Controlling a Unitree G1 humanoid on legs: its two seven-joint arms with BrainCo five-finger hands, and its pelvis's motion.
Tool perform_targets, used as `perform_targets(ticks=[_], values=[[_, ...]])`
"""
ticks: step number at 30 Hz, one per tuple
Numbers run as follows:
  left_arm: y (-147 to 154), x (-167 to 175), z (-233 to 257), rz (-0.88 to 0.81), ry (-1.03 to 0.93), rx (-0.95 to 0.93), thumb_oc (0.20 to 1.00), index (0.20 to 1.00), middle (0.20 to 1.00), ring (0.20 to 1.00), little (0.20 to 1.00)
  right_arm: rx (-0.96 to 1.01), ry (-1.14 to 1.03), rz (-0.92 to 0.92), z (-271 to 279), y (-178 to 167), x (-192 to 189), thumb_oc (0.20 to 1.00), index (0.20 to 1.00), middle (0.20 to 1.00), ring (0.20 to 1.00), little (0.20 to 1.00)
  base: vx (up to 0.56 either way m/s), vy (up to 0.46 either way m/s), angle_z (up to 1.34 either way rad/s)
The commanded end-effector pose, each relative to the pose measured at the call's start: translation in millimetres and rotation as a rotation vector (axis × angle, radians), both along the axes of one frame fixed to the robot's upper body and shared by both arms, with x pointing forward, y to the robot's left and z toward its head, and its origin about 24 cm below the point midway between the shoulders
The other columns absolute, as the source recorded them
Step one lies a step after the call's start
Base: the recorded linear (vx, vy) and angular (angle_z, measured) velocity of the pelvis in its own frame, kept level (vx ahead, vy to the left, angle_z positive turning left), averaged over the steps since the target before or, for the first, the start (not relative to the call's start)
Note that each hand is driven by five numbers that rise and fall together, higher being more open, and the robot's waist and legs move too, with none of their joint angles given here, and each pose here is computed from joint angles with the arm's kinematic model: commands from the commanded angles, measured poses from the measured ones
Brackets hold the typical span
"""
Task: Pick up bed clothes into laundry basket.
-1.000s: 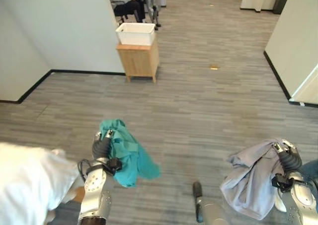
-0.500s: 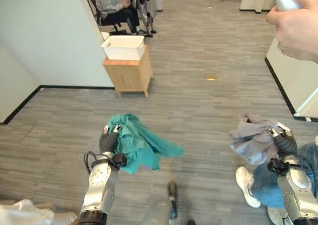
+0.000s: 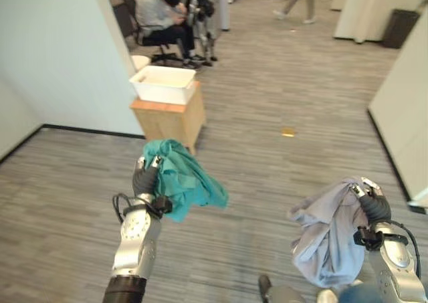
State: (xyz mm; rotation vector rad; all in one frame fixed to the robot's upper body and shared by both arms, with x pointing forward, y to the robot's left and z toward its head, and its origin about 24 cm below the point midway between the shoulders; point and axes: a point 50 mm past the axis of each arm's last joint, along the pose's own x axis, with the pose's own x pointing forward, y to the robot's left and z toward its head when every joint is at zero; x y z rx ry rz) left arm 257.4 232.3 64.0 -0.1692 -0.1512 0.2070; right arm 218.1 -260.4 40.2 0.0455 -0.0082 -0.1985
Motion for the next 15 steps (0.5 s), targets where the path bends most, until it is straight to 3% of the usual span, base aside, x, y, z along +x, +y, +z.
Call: perform_targets(ticks=[1, 10, 11, 15], values=[[3, 11, 40, -0.001, -0.156, 0.167, 0.2, 0.2, 0.2, 0.2, 0.2, 0.022, -0.242, 0.022, 44, 1, 16, 0.2, 0.2, 0.2, 0.2, 0.2, 0.06, -0.05, 0.14], [-19, 16, 48, -0.065, -0.173, 0.216, 0.2, 0.2, 0.2, 0.2, 0.2, 0.012, -0.228, 0.317, 52, 56, 46, 0.2, 0.2, 0.2, 0.2, 0.2, 0.0, -0.062, 0.41], [-28, 21, 48, -0.103, -0.162, 0.26, 0.2, 0.2, 0.2, 0.2, 0.2, 0.016, -0.227, 0.413, 55, 78, 55, 0.2, 0.2, 0.2, 0.2, 0.2, -0.01, -0.073, 0.77], [-33, 21, 49, -0.137, -0.16, 0.267, 0.2, 0.2, 0.2, 0.2, 0.2, 0.016, -0.237, 0.484, 60, 97, 63, 0.2, 0.2, 0.2, 0.2, 0.2, -0.01, -0.041, 0.58]])
